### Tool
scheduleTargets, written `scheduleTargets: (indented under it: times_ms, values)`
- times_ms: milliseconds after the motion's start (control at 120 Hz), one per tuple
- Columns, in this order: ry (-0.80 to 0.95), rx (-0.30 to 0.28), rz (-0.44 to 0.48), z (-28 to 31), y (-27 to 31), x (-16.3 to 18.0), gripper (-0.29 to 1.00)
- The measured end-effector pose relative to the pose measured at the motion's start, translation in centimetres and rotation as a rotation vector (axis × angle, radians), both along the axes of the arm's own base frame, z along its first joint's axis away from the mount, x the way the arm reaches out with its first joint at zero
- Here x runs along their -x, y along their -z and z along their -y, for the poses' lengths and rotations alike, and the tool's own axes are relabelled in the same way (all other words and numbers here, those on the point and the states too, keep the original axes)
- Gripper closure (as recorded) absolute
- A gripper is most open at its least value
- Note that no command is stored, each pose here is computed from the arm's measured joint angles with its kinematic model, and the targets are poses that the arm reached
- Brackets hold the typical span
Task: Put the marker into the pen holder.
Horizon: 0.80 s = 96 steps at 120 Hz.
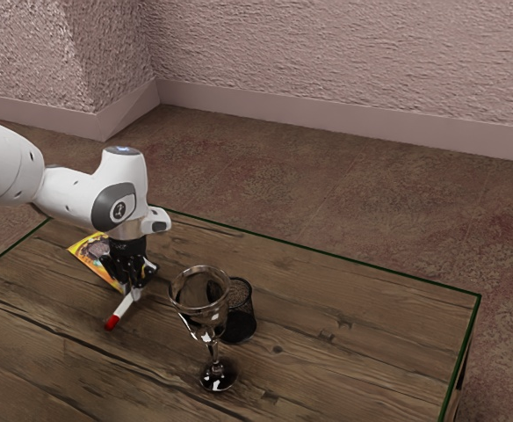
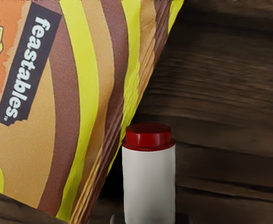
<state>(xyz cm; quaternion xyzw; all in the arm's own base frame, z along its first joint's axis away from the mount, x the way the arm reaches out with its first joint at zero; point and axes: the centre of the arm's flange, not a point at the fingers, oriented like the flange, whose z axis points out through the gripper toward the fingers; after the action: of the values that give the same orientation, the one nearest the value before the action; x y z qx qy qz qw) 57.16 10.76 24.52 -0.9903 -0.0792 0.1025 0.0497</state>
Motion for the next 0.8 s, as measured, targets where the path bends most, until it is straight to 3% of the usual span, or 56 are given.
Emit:
scheduleTargets:
  times_ms: [242,492,683,800]
  values:
    - [0.053,-0.028,0.084,2.1,-4.3,-1.0,0.79]
    - [0.253,-0.143,0.429,5.8,-10.7,-7.2,0.79]
    - [0.377,-0.124,0.801,11.3,-17.5,-8.9,0.77]
    - [0.396,-0.081,0.879,15.0,-19.3,-5.6,0.76]
